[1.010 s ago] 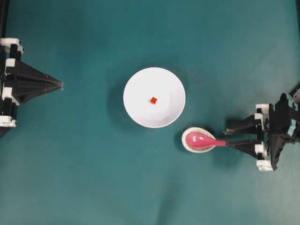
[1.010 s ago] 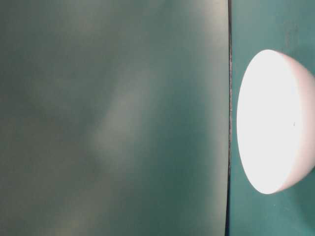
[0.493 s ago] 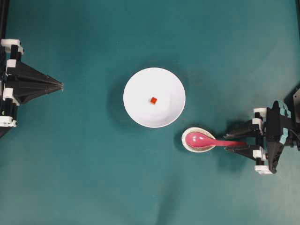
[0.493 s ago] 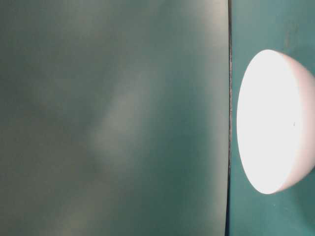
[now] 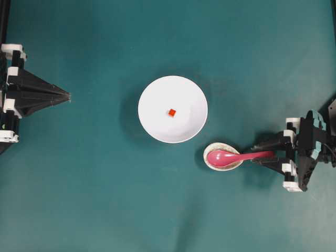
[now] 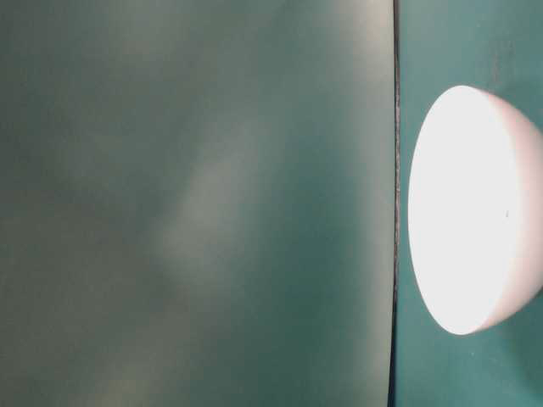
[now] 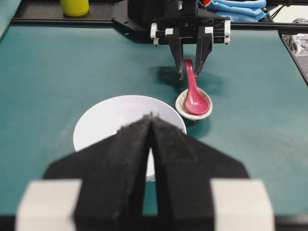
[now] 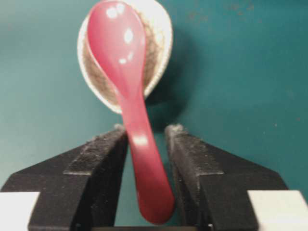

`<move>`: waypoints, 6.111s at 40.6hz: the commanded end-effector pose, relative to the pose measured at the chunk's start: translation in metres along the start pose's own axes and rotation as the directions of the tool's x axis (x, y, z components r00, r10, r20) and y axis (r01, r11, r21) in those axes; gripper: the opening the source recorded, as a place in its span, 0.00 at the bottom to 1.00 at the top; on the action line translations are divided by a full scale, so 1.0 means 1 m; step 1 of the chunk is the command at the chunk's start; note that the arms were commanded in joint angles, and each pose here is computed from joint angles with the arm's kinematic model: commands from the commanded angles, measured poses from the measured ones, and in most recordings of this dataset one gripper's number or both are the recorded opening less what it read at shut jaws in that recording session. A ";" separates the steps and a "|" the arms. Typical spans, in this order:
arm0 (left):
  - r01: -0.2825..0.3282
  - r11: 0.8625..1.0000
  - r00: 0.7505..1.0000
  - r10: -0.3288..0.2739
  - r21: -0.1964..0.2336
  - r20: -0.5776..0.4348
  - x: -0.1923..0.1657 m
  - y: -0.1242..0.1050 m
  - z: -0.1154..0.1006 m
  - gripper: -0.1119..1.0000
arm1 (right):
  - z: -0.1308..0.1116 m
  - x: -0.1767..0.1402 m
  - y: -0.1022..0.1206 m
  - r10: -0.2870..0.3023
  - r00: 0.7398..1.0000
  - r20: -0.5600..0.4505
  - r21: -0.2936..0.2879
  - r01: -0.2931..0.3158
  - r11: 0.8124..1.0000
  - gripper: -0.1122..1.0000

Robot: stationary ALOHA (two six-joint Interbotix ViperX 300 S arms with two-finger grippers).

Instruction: Grip the spoon and scoop the red block from the bowl with right arm.

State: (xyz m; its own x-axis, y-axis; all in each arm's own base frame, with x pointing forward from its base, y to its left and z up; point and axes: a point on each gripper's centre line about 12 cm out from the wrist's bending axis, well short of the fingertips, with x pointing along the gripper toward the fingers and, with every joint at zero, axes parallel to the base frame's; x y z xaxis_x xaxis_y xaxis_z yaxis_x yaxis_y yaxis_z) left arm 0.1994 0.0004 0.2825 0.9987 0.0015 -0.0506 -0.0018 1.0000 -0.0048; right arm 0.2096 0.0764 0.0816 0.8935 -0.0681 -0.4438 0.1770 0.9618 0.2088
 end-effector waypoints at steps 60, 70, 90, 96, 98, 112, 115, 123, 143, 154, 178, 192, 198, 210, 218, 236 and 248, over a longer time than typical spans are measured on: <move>0.017 1.000 1.000 -0.017 -0.010 0.021 0.000 -0.003 0.011 0.10 | 0.229 0.030 -0.023 0.171 0.976 -0.135 0.397 -0.105 0.912 0.29; 0.030 0.999 0.999 -0.029 -0.017 0.029 0.000 -0.006 0.012 0.10 | 0.240 0.049 -0.043 0.238 0.907 -0.346 0.541 -0.014 0.841 0.29; 0.030 1.000 0.999 -0.030 -0.009 0.029 0.000 -0.006 0.012 0.10 | 0.232 0.075 -0.055 0.114 0.789 -0.603 0.445 0.215 0.869 0.29; 0.030 1.000 0.999 -0.029 -0.006 0.026 0.000 -0.006 0.011 0.10 | 0.224 0.083 -0.058 0.111 0.763 -0.636 0.434 0.235 0.869 0.29; 0.030 1.000 0.999 -0.030 -0.005 0.029 0.000 -0.006 0.012 0.10 | 0.221 0.085 -0.058 0.111 0.756 -0.645 0.433 0.242 0.869 0.29; 0.030 1.000 0.999 -0.030 -0.005 0.027 0.000 -0.006 0.011 0.10 | 0.210 0.097 -0.062 0.105 0.730 -0.675 0.418 0.262 0.870 0.27; 0.030 1.000 0.999 -0.030 -0.005 0.027 0.000 -0.006 0.012 0.10 | 0.209 0.101 -0.062 0.105 0.725 -0.681 0.413 0.263 0.872 0.27; 0.030 1.000 0.999 -0.030 -0.005 0.027 0.000 -0.006 0.012 0.10 | 0.206 0.111 -0.058 0.109 0.714 -0.692 0.405 0.258 0.877 0.23; 0.030 1.000 0.999 -0.030 -0.006 0.027 0.000 -0.006 0.012 0.10 | 0.255 0.059 -0.044 0.116 0.731 -0.672 0.379 0.205 0.902 0.23; 0.030 1.000 0.999 -0.030 -0.006 0.031 -0.001 -0.006 0.012 0.10 | 0.221 0.005 -0.007 0.155 0.713 -0.684 0.429 0.222 0.875 0.23; 0.030 0.999 0.999 -0.029 -0.014 0.029 -0.001 -0.006 0.012 0.10 | 0.118 0.008 0.016 0.147 0.746 -0.650 0.491 0.264 0.830 0.23; 0.030 0.999 0.999 -0.030 -0.014 0.029 -0.001 -0.006 0.012 0.10 | 0.114 0.010 0.014 0.099 0.739 -0.666 0.406 0.248 0.880 0.34; 0.030 0.999 0.999 -0.030 -0.012 0.029 0.000 -0.006 0.012 0.10 | 0.112 0.009 0.014 0.080 0.737 -0.671 0.370 0.239 0.898 0.55; 0.030 0.999 0.999 -0.030 -0.014 0.029 0.000 -0.006 0.012 0.10 | 0.105 -0.009 0.005 -0.032 0.660 -0.751 0.177 0.248 0.952 0.63; 0.028 0.999 0.999 -0.028 -0.015 0.026 0.000 -0.006 0.011 0.10 | 0.118 -0.009 0.029 0.081 0.884 -0.461 0.063 -0.058 0.996 0.63; 0.029 0.999 0.999 -0.028 -0.015 0.041 -0.003 -0.006 0.015 0.10 | 0.112 -0.005 0.038 0.404 0.915 -0.006 0.104 -0.402 0.910 0.63; 0.030 0.999 0.999 -0.029 -0.014 0.021 -0.004 -0.006 0.013 0.10 | 0.153 0.006 0.032 0.407 0.844 0.350 0.043 -0.448 0.893 0.63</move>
State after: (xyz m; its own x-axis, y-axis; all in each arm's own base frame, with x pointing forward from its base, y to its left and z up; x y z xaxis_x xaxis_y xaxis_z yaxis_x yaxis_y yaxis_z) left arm 0.1946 -0.0046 0.2846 0.9983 -0.0244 -0.0521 0.0233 0.9995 -0.0216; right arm 0.2757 0.0711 0.2011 0.9565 0.2768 -0.0917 -0.2114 0.8749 0.4358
